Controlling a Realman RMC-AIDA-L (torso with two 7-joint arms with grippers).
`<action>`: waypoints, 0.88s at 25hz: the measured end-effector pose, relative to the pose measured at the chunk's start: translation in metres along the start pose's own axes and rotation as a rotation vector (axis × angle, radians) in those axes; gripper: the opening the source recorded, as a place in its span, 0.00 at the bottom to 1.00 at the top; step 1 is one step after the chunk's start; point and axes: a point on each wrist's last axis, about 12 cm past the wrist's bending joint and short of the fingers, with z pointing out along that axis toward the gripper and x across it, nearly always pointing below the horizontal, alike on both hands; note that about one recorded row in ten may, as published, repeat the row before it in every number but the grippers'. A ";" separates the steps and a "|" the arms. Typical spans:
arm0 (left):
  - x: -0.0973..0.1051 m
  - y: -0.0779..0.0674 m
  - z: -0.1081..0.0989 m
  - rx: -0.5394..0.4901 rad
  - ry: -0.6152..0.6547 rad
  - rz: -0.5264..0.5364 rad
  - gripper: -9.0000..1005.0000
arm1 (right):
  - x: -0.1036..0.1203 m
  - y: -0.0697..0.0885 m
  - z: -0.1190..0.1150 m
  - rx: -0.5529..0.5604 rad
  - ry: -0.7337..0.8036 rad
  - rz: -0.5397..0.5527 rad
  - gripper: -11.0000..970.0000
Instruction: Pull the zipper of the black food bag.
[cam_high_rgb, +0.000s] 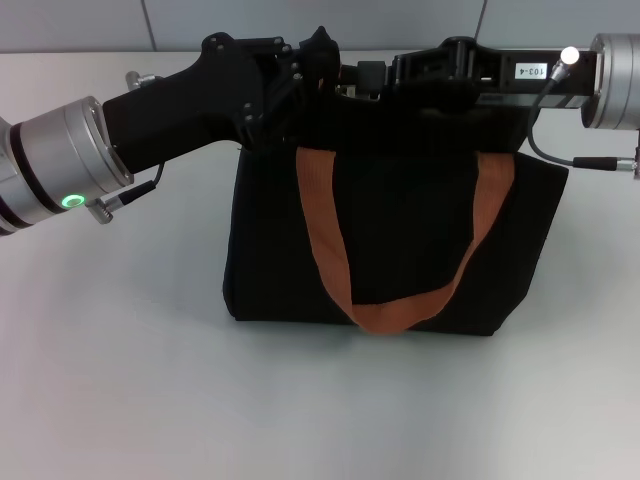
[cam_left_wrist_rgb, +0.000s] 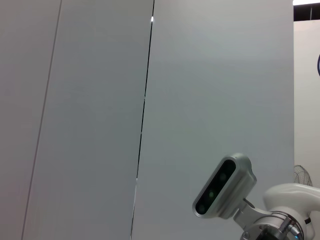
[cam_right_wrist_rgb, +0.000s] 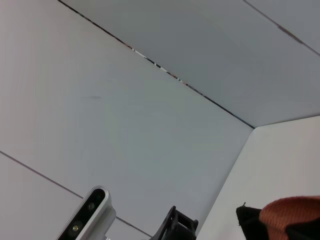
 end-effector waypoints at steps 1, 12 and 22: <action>0.000 0.000 0.000 0.000 0.000 0.000 0.03 | 0.000 0.000 0.000 0.000 0.000 0.000 0.01; 0.000 0.000 0.001 0.005 0.000 0.001 0.03 | -0.002 0.000 0.004 0.004 0.006 0.004 0.01; 0.000 0.000 0.001 0.005 -0.001 -0.003 0.03 | -0.003 0.001 0.007 0.003 0.011 0.004 0.01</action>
